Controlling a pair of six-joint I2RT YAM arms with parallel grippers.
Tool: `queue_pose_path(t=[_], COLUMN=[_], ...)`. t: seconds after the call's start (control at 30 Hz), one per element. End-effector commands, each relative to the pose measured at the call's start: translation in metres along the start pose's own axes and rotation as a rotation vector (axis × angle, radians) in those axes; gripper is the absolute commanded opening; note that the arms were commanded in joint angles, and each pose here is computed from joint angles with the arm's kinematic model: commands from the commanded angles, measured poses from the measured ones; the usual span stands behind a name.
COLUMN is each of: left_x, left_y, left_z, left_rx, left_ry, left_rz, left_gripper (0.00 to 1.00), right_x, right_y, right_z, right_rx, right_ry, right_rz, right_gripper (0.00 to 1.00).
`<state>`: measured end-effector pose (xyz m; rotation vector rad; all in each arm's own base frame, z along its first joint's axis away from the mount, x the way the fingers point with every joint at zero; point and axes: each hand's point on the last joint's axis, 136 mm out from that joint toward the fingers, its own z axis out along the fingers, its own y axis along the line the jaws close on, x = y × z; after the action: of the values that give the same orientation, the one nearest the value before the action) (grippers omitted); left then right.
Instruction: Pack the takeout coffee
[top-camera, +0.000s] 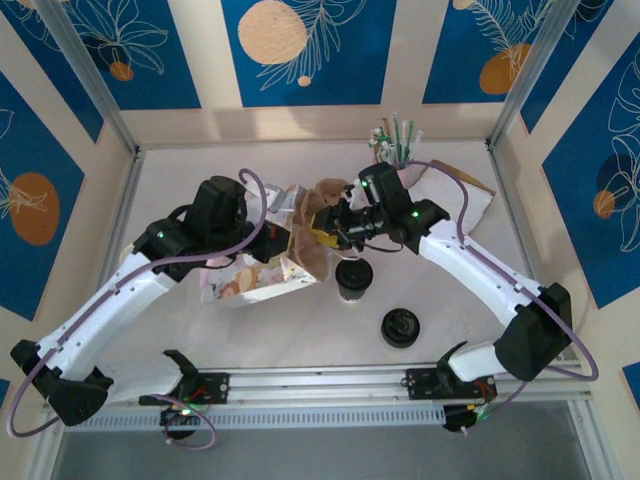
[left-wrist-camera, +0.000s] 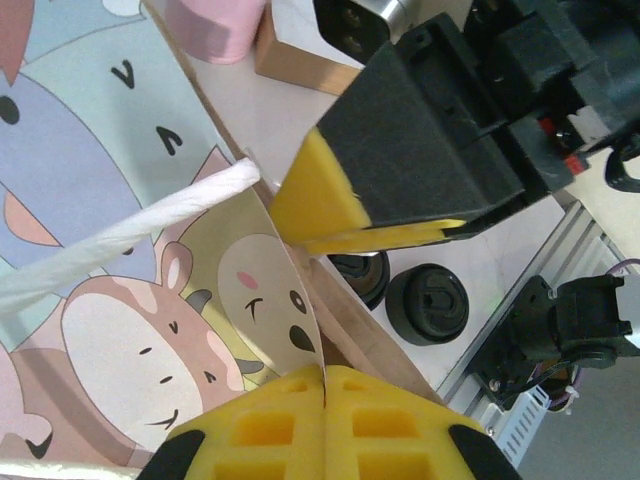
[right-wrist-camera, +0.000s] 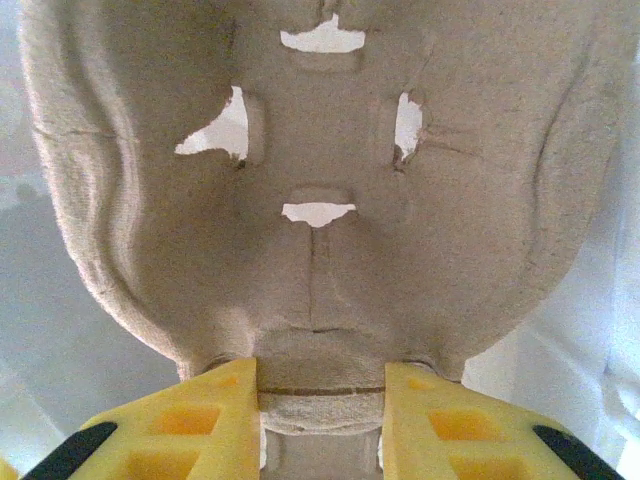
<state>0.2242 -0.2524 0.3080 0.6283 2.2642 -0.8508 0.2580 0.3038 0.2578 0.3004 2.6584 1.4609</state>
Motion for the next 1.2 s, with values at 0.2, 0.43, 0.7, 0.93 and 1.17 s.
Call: queue_pose_path(t=[0.2,0.43,0.7,0.93,1.17], left_x=[-0.015,-0.020,-0.019,-0.007,0.015], left_y=[0.016,0.017,0.014,0.020,0.027], left_z=[-0.012,-0.011,-0.006,-0.004,-0.009], left_rx=[-0.065,-0.043,-0.009,-0.024,-0.045], left_ry=[-0.080,-0.101,-0.105,-0.087,-0.077], left_rz=[0.004,-0.028,-0.042,-0.060,-0.085], left_gripper=[0.00,0.00,0.00,0.00,0.00], right_x=[0.030,0.041,0.039,0.030,0.042], right_y=[0.016,0.016,-0.003,-0.002,0.020], right_z=[-0.036,-0.030,-0.013,-0.023,-0.042], right_rx=[-0.058,-0.085,-0.046,-0.008,0.017], right_ry=[-0.004,0.049,0.107,0.053,0.014], right_rz=[-0.125,-0.160,-0.104,-0.112,-0.223], right_gripper=[0.32,0.33,0.33,0.33,0.35])
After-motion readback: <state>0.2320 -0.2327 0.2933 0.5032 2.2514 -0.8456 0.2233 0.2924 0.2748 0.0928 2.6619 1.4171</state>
